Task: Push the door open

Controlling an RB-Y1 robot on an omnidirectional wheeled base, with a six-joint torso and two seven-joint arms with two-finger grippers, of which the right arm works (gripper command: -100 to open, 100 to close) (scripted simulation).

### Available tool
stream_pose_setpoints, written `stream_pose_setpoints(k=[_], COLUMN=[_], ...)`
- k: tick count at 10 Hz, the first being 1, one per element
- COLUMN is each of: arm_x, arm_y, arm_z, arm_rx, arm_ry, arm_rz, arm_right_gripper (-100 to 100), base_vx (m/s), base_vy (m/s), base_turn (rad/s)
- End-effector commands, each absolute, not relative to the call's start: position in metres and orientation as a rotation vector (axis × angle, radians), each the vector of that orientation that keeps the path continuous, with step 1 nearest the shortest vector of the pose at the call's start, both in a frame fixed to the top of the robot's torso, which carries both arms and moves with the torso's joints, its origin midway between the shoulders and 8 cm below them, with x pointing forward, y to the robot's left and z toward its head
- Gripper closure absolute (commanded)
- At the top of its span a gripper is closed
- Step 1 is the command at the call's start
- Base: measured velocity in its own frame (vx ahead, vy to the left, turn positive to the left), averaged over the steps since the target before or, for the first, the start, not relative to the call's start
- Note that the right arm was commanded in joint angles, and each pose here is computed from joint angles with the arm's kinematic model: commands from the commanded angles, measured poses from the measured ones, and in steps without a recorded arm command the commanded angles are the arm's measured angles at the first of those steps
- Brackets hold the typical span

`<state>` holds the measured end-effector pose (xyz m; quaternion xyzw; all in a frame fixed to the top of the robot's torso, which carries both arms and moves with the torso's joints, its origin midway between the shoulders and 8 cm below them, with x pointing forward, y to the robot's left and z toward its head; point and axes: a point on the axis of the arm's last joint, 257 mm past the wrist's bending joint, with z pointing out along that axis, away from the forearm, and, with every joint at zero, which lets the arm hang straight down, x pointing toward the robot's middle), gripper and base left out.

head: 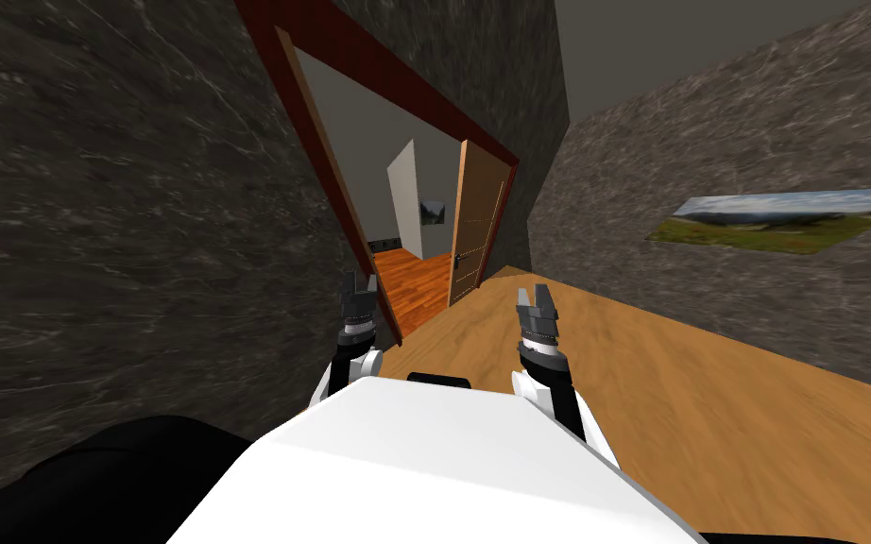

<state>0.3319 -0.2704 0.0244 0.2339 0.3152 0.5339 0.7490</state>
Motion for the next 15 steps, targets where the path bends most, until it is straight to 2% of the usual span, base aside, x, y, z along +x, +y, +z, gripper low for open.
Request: stream_pose_setpoints(k=[1, 8, 15], arm_x=[0.341, 0.383, 0.417], arm_y=[-0.268, -0.252, -0.236], arm_z=[0.015, -0.029, -0.065], arm_rx=[0.527, 0.601, 0.662], arm_ry=[0.706, 0.785, 0.856], arm_rz=[1.184, 1.255, 1.309], arm_right_gripper=[-100, -100, -100], base_vx=[0.087, 0.149, 0.088], base_vy=[-0.06, -0.1, -0.088], base_turn=[0.059, 0.071, 0.055])
